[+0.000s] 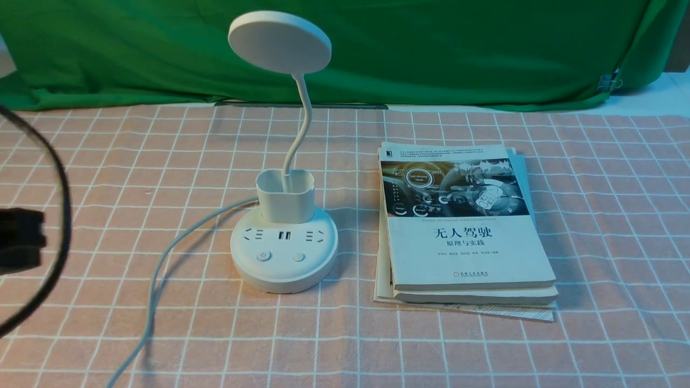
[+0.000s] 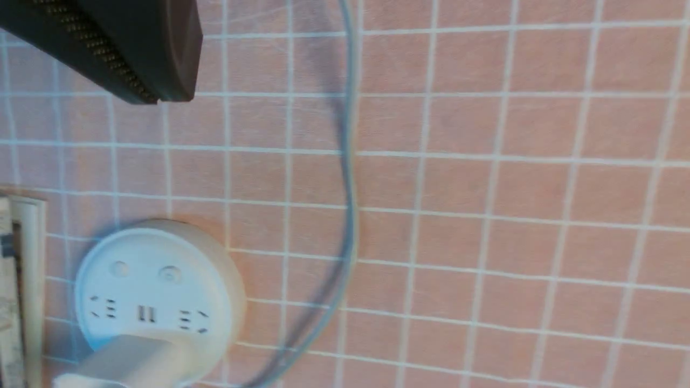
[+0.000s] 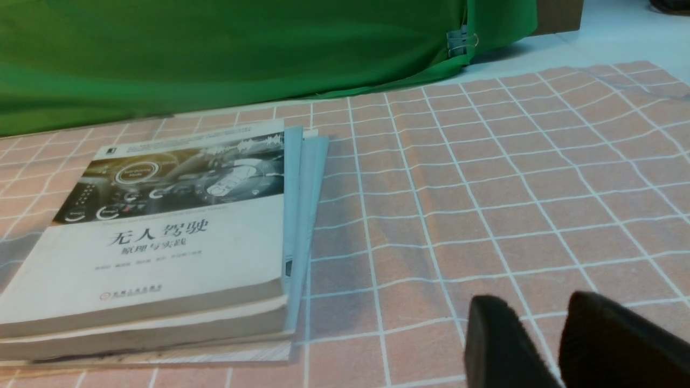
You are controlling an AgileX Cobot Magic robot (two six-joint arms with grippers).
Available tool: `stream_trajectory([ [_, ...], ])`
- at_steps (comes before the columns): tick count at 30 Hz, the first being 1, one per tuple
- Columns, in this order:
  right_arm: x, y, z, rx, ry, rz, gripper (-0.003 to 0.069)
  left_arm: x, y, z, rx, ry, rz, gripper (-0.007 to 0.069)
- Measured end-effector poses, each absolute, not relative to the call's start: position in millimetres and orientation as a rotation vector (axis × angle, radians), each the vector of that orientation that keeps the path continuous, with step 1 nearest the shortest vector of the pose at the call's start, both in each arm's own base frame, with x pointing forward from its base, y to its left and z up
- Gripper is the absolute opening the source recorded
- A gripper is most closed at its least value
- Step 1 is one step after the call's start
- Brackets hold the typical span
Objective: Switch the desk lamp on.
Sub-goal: Use the left arm to press the button switch on the lamp holder
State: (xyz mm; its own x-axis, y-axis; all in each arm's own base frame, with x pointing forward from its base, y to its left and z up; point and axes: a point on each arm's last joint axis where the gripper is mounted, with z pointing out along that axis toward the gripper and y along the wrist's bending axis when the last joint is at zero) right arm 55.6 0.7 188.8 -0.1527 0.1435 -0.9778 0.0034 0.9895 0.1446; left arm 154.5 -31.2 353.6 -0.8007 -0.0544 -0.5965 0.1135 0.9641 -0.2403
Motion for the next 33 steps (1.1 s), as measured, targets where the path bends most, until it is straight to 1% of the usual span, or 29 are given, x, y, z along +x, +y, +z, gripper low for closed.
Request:
stream_trajectory([
  [4, 56, 1, 189, 0.110, 1.721, 0.123, 0.0241, 177, -62, 349, 0.364, 2.477, -0.451, 0.0021],
  [5, 56, 1, 189, 0.110, 1.721, 0.123, 0.0241, 179, -64, 348, 0.377, 2.481, -0.454, 0.0021],
  [6, 56, 1, 189, 0.110, 1.721, 0.123, 0.0241, 189, -79, 345, 0.486, 2.494, -0.448, 0.0021],
  [8, 56, 1, 189, 0.110, 1.721, 0.123, 0.0241, 194, -91, 341, 0.550, 2.505, -0.429, 0.0021],
  [10, 56, 1, 189, 0.110, 1.721, 0.123, 0.0241, 210, -116, 325, 0.657, 2.549, -0.316, 0.0021],
  [11, 56, 1, 189, 0.110, 1.721, 0.123, 0.0241, 210, -117, 323, 0.666, 2.554, -0.307, 0.0021],
  [12, 56, 1, 189, 0.110, 1.721, 0.123, 0.0241, 218, -131, 312, 0.708, 2.571, -0.260, 0.0021],
  [13, 56, 1, 189, 0.110, 1.721, 0.123, 0.0241, 223, -140, 303, 0.734, 2.578, -0.242, 0.0021],
  [14, 56, 1, 189, 0.110, 1.721, 0.123, 0.0241, 229, -151, 293, 0.752, 2.580, -0.243, 0.0021],
  [15, 56, 1, 189, 0.110, 1.721, 0.123, 0.0241, 231, -153, 289, 0.757, 2.587, -0.241, 0.0021],
  [16, 56, 1, 189, 0.110, 1.721, 0.123, 0.0241, 239, -164, 275, 0.760, 2.600, -0.257, 0.0021],
  [17, 56, 1, 189, 0.110, 1.721, 0.123, 0.0241, 240, -165, 275, 0.759, 2.595, -0.259, 0.0021],
  [18, 56, 1, 189, 0.110, 1.721, 0.123, 0.0241, 249, -174, 263, 0.746, 2.615, -0.277, 0.0021],
  [25, 56, 1, 189, 0.110, 1.721, 0.123, 0.0241, 285, -199, 224, 0.724, 2.663, -0.272, 0.0021],
  [29, 56, 1, 189, 0.110, 1.721, 0.123, 0.0241, 297, -206, 215, 0.729, 2.660, -0.262, 0.0021],
  [33, 56, 1, 189, 0.110, 1.721, 0.123, 0.0241, 310, -210, 206, 0.728, 2.643, -0.209, 0.0021],
])
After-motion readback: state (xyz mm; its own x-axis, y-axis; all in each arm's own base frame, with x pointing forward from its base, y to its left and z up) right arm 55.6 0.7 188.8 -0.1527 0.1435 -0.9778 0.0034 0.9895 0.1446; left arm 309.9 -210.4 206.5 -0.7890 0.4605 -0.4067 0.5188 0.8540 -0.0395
